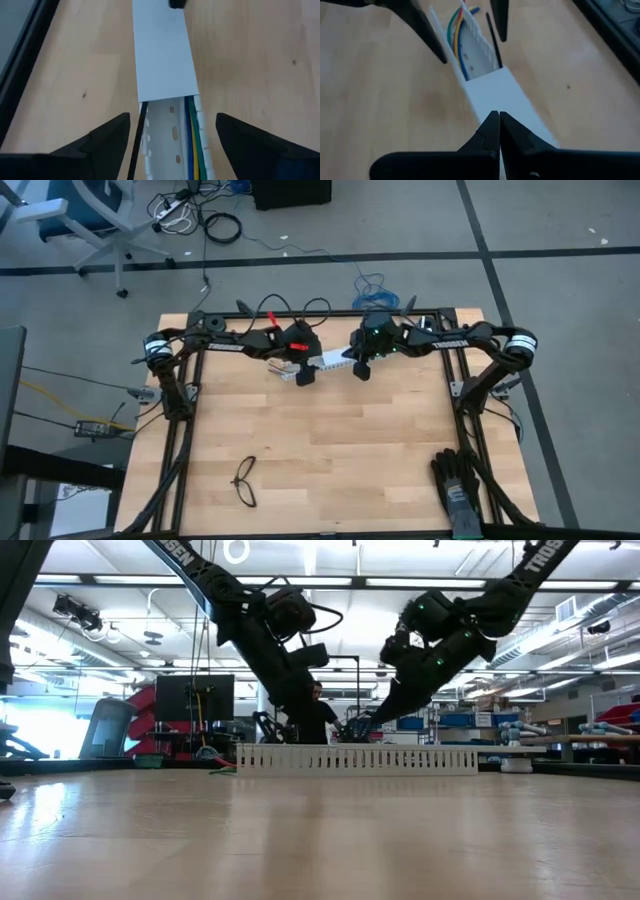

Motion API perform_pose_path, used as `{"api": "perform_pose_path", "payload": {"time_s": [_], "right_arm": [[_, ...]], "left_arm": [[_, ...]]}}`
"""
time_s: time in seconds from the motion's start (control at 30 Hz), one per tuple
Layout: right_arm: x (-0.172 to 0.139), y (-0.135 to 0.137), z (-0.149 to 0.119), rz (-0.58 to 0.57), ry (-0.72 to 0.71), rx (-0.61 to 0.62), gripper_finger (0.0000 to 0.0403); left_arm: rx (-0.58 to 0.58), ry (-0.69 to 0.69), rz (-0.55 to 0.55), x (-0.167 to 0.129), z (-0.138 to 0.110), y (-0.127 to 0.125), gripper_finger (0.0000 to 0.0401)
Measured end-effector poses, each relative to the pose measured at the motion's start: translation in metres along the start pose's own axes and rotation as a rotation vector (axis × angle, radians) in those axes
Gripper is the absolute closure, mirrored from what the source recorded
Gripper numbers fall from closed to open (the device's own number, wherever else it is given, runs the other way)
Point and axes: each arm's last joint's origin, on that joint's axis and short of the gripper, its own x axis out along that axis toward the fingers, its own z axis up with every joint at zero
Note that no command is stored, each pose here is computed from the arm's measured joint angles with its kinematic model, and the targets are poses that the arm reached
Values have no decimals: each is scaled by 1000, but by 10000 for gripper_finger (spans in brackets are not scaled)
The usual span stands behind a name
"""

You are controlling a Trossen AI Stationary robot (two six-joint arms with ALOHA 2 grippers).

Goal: Ziptie cables
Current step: Close the white cable duct lid

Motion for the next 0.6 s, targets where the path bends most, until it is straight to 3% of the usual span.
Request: {"api": "perform_pose_path", "payload": {"time_s": [0.17, 0.37, 0.6], "right_arm": [[1, 4, -8, 6, 0, 7, 403], [1, 4, -9, 8, 1, -1, 403], [1, 4, -9, 9, 6, -22, 403]], "left_arm": [[-35, -14, 7, 10, -2, 3, 93], [-66, -130, 33, 12, 9, 4, 93], [-244, -170, 31, 11, 12, 6, 93]]}}
